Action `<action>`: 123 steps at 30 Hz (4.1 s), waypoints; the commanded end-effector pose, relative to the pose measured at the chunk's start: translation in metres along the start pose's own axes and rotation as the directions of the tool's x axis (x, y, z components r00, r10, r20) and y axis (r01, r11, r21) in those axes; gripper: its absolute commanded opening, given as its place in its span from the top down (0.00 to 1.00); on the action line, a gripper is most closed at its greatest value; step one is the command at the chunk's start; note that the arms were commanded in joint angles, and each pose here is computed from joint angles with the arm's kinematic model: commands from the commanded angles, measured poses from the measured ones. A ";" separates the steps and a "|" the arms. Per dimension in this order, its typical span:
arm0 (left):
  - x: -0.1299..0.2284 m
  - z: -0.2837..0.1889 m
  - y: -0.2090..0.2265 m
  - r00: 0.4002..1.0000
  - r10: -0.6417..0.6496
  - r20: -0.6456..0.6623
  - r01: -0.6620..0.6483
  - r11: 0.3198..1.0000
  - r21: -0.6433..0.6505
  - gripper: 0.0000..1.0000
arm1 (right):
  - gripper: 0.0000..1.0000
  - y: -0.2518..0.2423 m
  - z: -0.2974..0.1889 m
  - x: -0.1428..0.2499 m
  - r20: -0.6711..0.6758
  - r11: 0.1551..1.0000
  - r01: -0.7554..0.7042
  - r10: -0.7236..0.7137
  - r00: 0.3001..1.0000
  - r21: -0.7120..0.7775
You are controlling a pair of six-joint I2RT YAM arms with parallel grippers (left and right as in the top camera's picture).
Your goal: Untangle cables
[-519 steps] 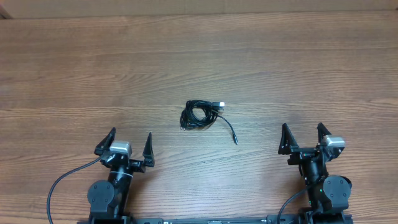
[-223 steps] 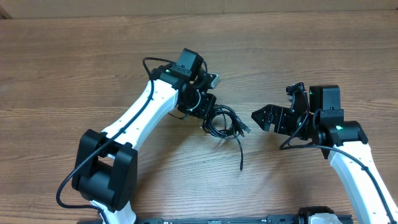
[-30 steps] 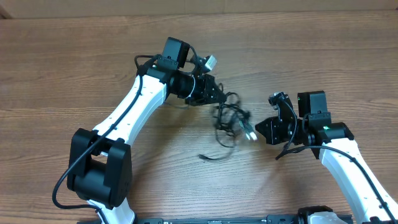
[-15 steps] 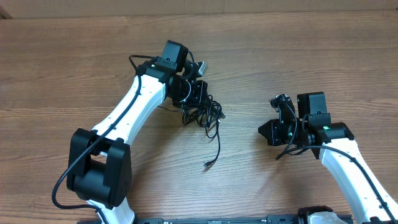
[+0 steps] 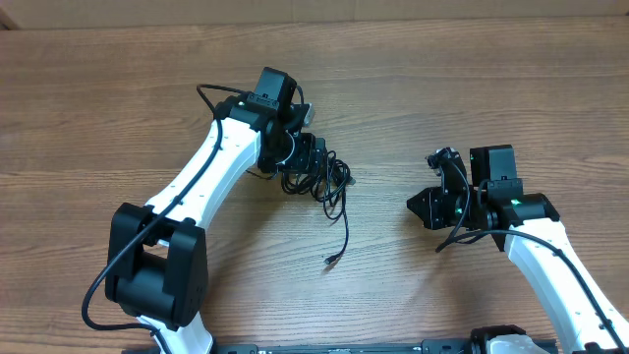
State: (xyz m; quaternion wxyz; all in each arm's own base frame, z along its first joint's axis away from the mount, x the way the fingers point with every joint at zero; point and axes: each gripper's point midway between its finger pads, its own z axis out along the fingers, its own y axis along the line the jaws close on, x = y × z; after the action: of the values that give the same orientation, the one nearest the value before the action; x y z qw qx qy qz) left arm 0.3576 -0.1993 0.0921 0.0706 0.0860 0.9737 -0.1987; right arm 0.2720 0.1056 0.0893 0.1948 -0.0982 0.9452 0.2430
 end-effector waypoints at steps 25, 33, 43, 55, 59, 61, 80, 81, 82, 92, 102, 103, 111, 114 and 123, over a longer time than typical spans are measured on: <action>0.016 0.055 -0.034 0.966 0.251 -0.056 -0.256 0.958 -0.126 0.36 | 0.89 0.000 0.001 0.000 0.001 1.000 -0.004 0.004 1.000 -0.006; 0.031 0.082 -0.038 0.957 0.262 -0.123 -0.276 0.954 -0.114 0.60 | 0.89 0.000 0.001 0.000 0.002 1.000 -0.004 0.004 1.000 -0.007; 0.023 0.071 -0.043 0.968 0.226 -0.108 -0.235 0.968 -0.088 0.96 | 0.88 0.000 0.001 -0.001 0.005 1.000 -0.002 0.002 1.000 -0.006; 0.007 -0.018 -0.133 0.919 0.394 0.019 -0.345 0.780 0.521 0.96 | 0.79 0.019 -0.003 -0.032 0.134 0.991 0.080 -0.066 0.989 -0.105; 0.003 -0.039 -0.136 0.928 0.369 0.054 -0.317 0.704 0.636 0.96 | 0.78 0.033 -0.005 -0.033 0.145 0.979 0.098 -0.072 0.987 -0.180; 0.003 -0.050 -0.139 0.927 0.366 0.081 -0.317 0.649 0.692 0.96 | 0.78 0.037 -0.006 -0.033 0.145 0.973 0.102 -0.073 0.987 -0.208; 0.011 -0.084 -0.169 0.924 0.359 0.132 -0.292 0.441 0.849 0.96 | 0.53 0.058 -0.013 -0.040 0.187 0.937 0.150 -0.093 0.978 -0.316; 0.012 -0.089 -0.172 0.923 0.358 0.142 -0.293 0.415 0.861 0.96 | 0.53 0.058 -0.013 -0.041 0.191 0.936 0.153 -0.096 0.977 -0.316; 0.013 -0.094 -0.175 0.922 0.355 0.153 -0.292 0.381 0.877 0.96 | 0.54 0.058 -0.013 -0.042 0.197 0.935 0.158 -0.099 0.975 -0.317; 0.013 -0.099 -0.176 0.924 0.348 0.157 -0.284 0.355 0.890 0.96 | 0.87 0.054 -0.013 -0.049 0.219 0.944 0.159 -0.096 0.971 -0.289; 0.005 -0.076 -0.150 0.932 0.343 0.117 -0.292 0.518 0.804 0.90 | 0.96 -0.036 -0.003 -0.013 0.107 0.944 -0.272 0.256 0.961 0.184; 0.005 -0.073 -0.147 0.933 0.343 0.108 -0.289 0.540 0.791 0.89 | 0.96 -0.040 -0.004 -0.010 0.105 0.937 -0.282 0.265 0.958 0.206; 0.007 -0.047 -0.110 0.941 0.337 0.013 -0.268 0.724 0.635 0.91 | 0.96 -0.074 -0.016 0.004 0.175 0.809 -0.440 0.404 0.898 0.390; 0.009 -0.040 -0.095 0.943 0.331 -0.024 -0.259 0.779 0.571 0.96 | 0.96 -0.081 -0.019 0.007 0.198 0.774 -0.470 0.427 0.882 0.425; 0.007 -0.030 -0.066 0.953 0.292 -0.078 -0.229 0.867 0.443 0.83 | 0.96 -0.079 -0.018 0.005 0.203 0.777 -0.480 0.436 0.877 0.407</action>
State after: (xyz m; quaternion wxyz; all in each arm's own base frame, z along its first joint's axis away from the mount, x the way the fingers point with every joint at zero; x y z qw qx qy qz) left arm 0.3250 -0.2523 0.1351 -0.0198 0.2404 0.8777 -0.4140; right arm 0.2822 0.0297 0.0690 0.1894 0.1825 0.9626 0.0647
